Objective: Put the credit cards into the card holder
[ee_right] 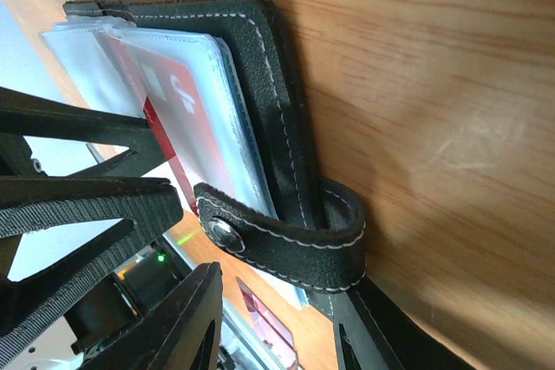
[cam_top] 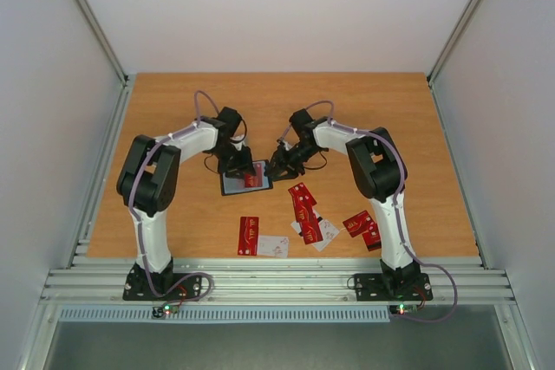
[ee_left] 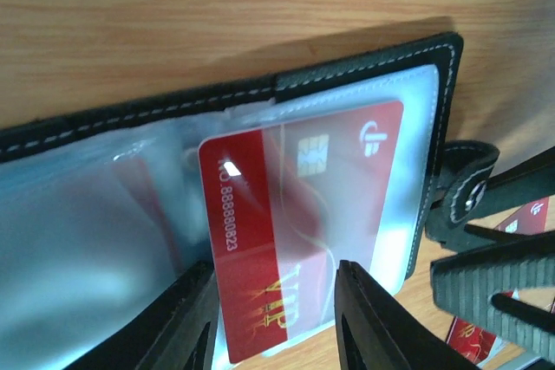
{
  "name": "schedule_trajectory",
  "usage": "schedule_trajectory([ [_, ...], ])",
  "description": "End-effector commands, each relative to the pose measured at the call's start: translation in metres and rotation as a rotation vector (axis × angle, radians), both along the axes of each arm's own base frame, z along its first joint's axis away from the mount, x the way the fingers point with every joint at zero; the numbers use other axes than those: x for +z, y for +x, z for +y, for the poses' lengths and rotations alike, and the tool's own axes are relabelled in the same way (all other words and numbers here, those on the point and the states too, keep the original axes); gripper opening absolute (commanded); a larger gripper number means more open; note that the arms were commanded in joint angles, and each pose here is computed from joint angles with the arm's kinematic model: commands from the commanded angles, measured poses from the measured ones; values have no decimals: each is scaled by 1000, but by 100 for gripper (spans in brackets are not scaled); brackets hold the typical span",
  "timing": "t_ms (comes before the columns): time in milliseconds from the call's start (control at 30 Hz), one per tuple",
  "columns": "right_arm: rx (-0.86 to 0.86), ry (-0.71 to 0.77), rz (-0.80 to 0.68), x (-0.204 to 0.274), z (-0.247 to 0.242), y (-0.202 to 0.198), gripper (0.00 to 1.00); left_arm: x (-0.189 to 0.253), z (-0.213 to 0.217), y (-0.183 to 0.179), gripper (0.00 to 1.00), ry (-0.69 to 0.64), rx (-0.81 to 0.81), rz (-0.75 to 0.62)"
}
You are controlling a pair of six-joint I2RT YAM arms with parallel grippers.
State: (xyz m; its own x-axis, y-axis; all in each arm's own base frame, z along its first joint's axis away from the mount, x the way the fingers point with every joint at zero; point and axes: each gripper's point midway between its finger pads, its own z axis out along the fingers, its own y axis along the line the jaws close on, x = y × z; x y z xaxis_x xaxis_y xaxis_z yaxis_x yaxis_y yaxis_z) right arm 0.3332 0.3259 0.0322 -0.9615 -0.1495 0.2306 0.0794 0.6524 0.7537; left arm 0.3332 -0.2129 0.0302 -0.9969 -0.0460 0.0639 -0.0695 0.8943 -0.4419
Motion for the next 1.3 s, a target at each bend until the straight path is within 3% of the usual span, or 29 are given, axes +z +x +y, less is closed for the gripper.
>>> schedule_trajectory([
  [0, 9, 3, 26, -6, 5, -4, 36, -4, -8, 3, 39, -3, -17, 14],
  [700, 5, 5, 25, 0, 3, -8, 36, 4, -39, -3, 38, -167, 35, 72],
  [1267, -15, -55, -68, 24, -24, -28, 36, 9, -62, -32, 38, -219, -48, 85],
])
